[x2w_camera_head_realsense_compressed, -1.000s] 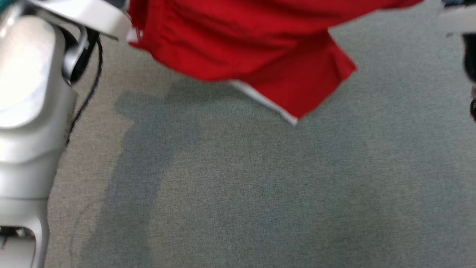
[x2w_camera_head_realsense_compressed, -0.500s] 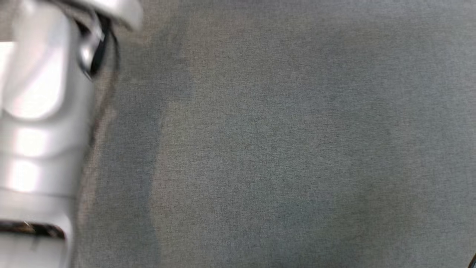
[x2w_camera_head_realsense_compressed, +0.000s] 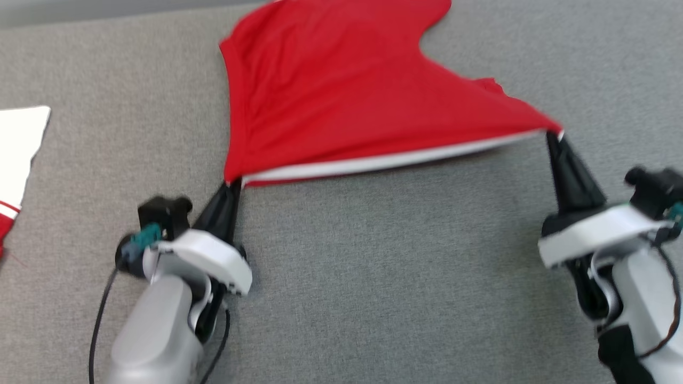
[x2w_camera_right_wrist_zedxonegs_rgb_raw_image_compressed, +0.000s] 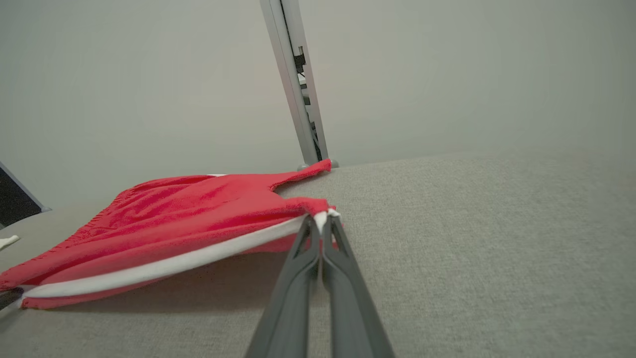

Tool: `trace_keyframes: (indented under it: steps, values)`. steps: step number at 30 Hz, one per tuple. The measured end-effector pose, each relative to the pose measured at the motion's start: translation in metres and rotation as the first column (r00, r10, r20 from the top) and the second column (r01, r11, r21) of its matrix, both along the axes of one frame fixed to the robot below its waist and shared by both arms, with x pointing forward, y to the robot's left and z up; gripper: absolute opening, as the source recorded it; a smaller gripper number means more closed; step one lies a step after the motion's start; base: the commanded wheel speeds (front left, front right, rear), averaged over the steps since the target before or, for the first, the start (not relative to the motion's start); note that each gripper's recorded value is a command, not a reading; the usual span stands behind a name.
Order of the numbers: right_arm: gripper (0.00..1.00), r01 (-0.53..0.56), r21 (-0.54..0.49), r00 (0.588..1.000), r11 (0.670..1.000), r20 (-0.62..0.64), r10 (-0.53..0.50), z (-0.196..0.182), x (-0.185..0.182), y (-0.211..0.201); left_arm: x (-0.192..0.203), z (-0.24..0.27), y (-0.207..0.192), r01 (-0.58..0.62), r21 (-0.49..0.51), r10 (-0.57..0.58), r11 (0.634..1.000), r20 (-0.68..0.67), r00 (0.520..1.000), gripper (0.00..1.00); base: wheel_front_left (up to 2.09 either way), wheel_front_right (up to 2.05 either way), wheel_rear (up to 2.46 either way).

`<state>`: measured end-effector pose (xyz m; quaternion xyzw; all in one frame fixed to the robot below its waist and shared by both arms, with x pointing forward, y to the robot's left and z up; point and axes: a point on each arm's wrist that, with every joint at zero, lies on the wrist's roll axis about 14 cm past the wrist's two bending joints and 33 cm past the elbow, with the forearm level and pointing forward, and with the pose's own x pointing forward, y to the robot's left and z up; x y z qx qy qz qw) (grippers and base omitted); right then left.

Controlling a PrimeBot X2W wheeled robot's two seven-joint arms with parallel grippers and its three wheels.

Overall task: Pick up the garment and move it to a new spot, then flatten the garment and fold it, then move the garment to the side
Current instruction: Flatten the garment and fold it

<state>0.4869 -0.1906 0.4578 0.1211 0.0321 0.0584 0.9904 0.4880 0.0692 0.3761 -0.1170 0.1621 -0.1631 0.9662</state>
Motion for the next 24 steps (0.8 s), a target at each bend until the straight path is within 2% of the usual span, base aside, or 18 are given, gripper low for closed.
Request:
trace_keyframes:
  steps: [6, 17, 24]
  values:
    - [0.0, 0.016, 0.021, 0.998, 1.0, -0.06, -0.015, -0.012, -0.047, -0.002, -0.048, -0.006, 0.0, 0.009, 0.003, -0.009, 1.0, -0.05, 0.999, 0.0, 0.0, 0.0, 0.0]
    - [0.0, -0.03, 0.06, 0.989, 0.998, -0.14, 0.038, -0.032, -0.141, 0.027, -0.136, -0.007, 0.03, -0.057, -0.003, 0.056, 0.998, -0.097, 0.994, 0.0, 0.0, 0.0, 0.0]
    - [0.0, -0.049, 0.063, 0.987, 0.997, -0.151, 0.058, -0.037, -0.181, 0.032, -0.173, -0.003, 0.032, -0.068, -0.02, 0.066, 0.997, -0.089, 0.994, 0.0, 0.0, 0.0, 0.0]
